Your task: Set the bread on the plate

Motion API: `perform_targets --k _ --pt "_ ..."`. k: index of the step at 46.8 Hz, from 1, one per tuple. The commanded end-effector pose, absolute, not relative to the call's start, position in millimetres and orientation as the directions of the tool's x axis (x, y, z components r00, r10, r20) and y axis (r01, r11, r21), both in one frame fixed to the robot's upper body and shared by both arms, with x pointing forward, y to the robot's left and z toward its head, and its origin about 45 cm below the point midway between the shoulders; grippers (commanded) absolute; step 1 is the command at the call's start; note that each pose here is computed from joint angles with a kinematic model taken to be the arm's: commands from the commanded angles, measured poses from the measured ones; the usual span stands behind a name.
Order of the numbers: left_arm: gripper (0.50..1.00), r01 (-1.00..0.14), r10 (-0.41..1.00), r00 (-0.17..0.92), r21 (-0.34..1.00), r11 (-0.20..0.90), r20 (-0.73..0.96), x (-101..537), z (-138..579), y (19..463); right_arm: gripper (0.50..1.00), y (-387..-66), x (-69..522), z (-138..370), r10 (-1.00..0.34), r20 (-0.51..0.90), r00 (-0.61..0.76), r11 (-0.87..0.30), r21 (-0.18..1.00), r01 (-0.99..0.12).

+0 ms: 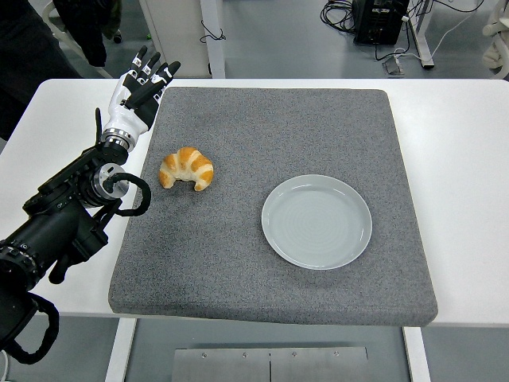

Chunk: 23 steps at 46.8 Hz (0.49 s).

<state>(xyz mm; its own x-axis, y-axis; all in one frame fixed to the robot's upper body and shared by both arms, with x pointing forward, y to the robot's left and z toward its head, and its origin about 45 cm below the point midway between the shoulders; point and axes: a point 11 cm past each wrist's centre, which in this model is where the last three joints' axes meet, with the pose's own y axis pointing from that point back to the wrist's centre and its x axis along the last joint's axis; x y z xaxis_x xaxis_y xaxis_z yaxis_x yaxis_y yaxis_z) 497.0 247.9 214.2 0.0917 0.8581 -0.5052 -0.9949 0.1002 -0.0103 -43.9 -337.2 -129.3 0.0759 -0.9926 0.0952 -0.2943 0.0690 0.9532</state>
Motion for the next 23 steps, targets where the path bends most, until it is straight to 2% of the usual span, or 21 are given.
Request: perform_targets --k 1,23 --pt "0.974 -0.995 0.858 0.092 -0.010 0.100 -0.505 496.5 213.2 248.1 1.000 -337.3 -43.9 -129.3 -0.992 0.096 0.076 0.070 0.953 -0.295" --pt "0.974 -0.994 0.865 0.096 0.004 0.113 -0.493 494.0 207.7 245.8 1.000 -337.1 -43.9 -129.3 -0.993 0.095 0.076 0.069 0.953 -0.294"
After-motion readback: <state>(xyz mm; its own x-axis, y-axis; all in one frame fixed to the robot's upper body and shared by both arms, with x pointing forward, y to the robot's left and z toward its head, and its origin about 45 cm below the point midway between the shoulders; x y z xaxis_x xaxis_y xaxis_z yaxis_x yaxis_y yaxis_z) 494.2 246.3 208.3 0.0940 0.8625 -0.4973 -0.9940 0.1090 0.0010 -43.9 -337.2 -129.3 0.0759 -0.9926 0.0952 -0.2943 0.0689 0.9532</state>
